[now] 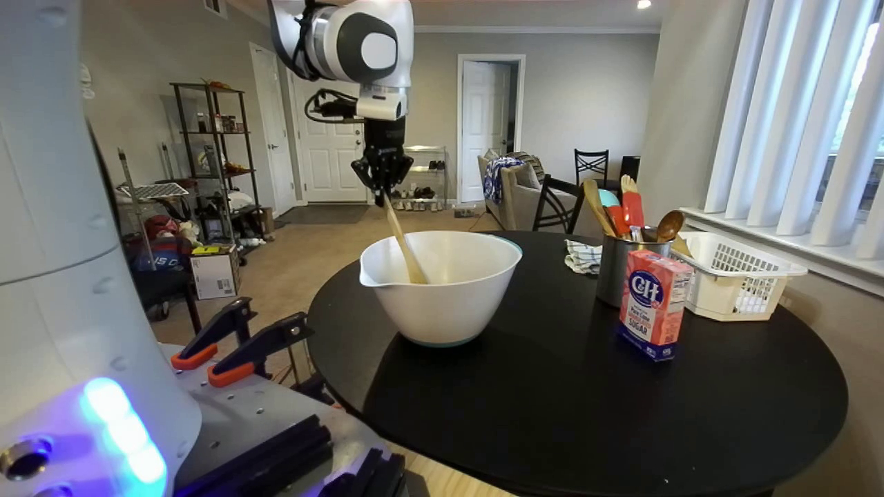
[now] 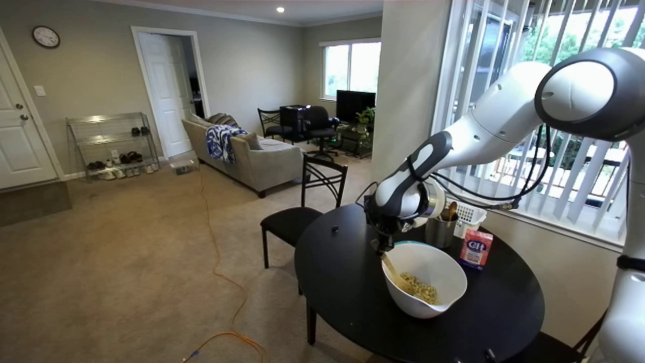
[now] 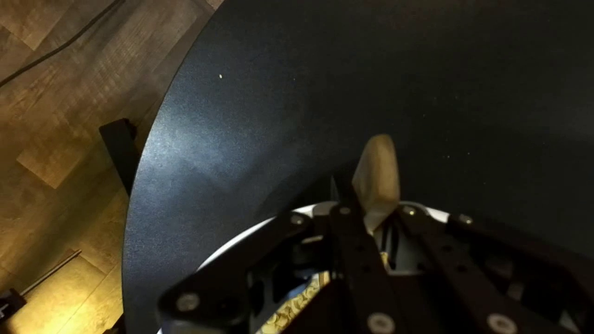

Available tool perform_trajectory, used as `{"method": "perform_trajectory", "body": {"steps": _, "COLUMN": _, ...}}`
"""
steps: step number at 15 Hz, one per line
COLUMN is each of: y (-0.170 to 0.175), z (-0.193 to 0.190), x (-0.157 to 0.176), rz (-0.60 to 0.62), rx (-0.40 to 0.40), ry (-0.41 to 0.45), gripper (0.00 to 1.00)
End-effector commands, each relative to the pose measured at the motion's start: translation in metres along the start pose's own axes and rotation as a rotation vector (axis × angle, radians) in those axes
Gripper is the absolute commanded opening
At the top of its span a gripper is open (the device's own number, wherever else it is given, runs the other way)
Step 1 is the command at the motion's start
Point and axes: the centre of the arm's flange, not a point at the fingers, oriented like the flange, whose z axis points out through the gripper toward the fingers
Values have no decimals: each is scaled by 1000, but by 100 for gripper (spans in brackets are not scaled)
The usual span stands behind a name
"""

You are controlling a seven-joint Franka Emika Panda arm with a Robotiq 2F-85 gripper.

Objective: Use the wooden spoon to stir the contents in the white bowl.

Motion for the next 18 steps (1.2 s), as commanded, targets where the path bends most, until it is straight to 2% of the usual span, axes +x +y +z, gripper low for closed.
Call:
{"method": "perform_trajectory", "body": {"steps": 1, "y": 15, "z": -13, "x": 17, "rz": 85, "rx": -5, "ry": 21, "gripper": 3}}
{"method": "perform_trajectory", "body": {"steps": 5, "y": 26, "z": -8, "x": 39, "rz": 148, "rx": -19, "ry": 36, "gripper": 3}}
{"method": "perform_trajectory", "body": {"steps": 9, "y": 34, "z": -3, "x": 47, "rz": 128, "rx": -25, "ry": 67, "gripper": 3}}
{"method": "perform_trajectory", "body": {"steps": 18, "y": 43, "z": -5, "x": 21, "rz": -372, "rx": 64, "ry": 212, "gripper": 3}}
